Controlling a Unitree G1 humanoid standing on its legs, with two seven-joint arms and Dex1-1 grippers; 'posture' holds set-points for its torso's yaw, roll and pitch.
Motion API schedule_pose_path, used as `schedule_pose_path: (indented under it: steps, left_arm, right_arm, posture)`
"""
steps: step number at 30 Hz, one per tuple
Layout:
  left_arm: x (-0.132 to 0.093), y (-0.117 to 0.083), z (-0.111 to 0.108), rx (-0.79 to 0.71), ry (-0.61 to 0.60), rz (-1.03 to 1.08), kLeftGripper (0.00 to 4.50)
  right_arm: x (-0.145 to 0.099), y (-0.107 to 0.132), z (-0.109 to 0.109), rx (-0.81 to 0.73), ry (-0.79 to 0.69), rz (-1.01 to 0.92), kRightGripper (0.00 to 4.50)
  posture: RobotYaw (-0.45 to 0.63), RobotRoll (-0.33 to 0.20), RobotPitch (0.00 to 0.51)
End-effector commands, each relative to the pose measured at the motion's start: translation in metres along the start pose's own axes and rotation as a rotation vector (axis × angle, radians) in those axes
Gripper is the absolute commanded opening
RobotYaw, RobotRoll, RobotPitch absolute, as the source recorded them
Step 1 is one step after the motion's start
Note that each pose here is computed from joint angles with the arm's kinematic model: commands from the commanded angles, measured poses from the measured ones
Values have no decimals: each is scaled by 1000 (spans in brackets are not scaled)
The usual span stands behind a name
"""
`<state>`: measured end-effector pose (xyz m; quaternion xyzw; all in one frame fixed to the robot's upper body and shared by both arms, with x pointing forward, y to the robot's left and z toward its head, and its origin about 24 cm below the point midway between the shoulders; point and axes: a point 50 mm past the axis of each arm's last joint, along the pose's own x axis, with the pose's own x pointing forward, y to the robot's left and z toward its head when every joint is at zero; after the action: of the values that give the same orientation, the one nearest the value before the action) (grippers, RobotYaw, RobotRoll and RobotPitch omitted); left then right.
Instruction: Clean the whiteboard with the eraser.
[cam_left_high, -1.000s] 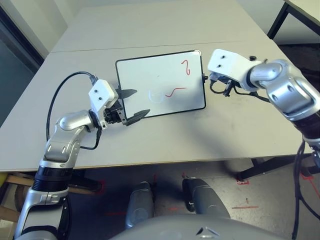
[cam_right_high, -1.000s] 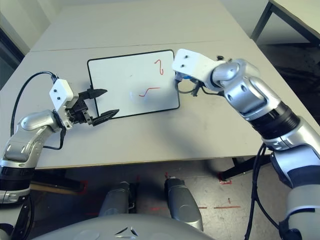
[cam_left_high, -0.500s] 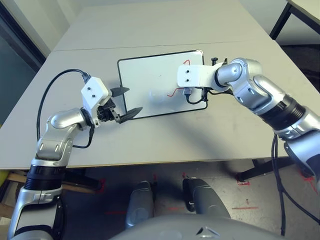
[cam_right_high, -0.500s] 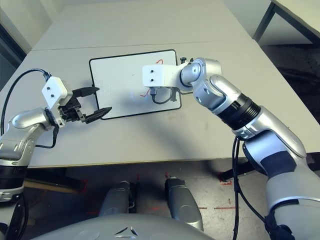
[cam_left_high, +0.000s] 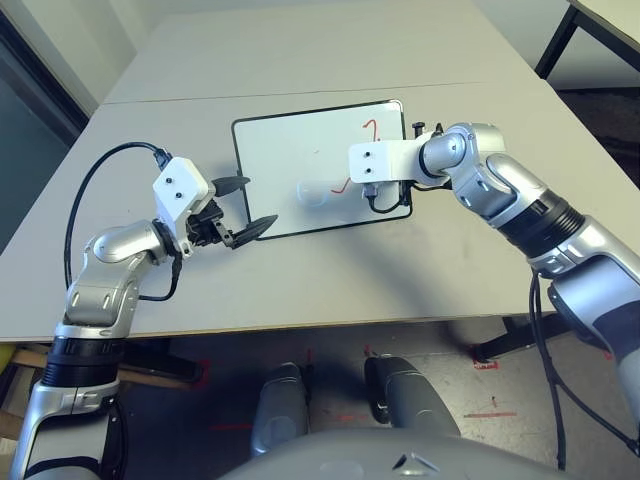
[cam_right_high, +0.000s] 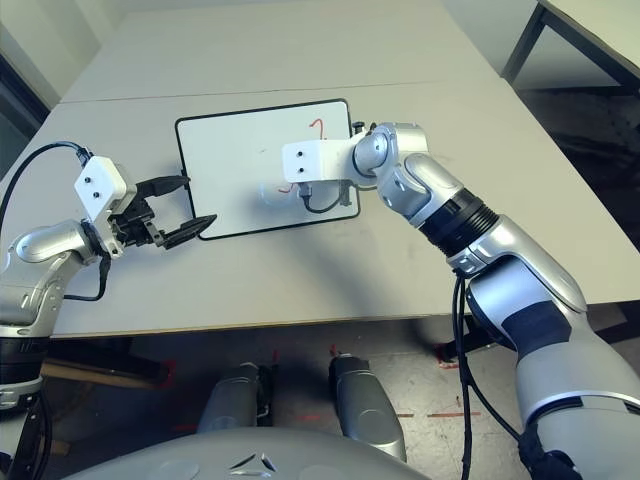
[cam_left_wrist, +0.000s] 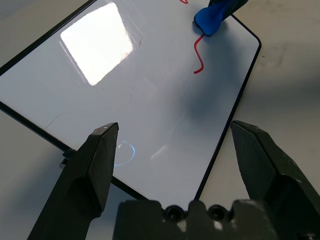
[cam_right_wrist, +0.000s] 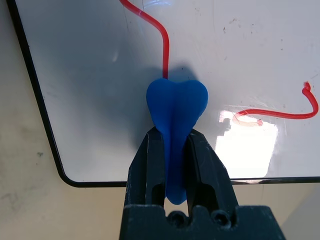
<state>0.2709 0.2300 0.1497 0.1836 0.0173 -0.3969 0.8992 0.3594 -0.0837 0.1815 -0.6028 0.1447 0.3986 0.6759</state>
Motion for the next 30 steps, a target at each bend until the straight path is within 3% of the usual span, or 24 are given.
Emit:
schedule_pose_path:
  steps: [1, 13, 24, 30]
  left_arm:
    - [-2, 1, 2, 21, 11, 7, 4500]
    - [-2, 0, 1, 16, 10, 8, 4500]
    - [0, -1, 1, 15, 9, 3, 4500]
    - [1, -1, 0, 15, 8, 2, 4500]
  right_arm:
    - [6, 5, 8, 4, -17, 25, 339]
    - [13, 7, 40, -52, -69, 40, 339]
    - [21, 17, 52, -104, -74, 50, 339]
    - [22, 18, 46, -120, -46, 52, 339]
  posture:
    - [-61, 0, 101]
    - [-53, 0, 102]
    - [-55, 0, 99]
    - [-55, 0, 99]
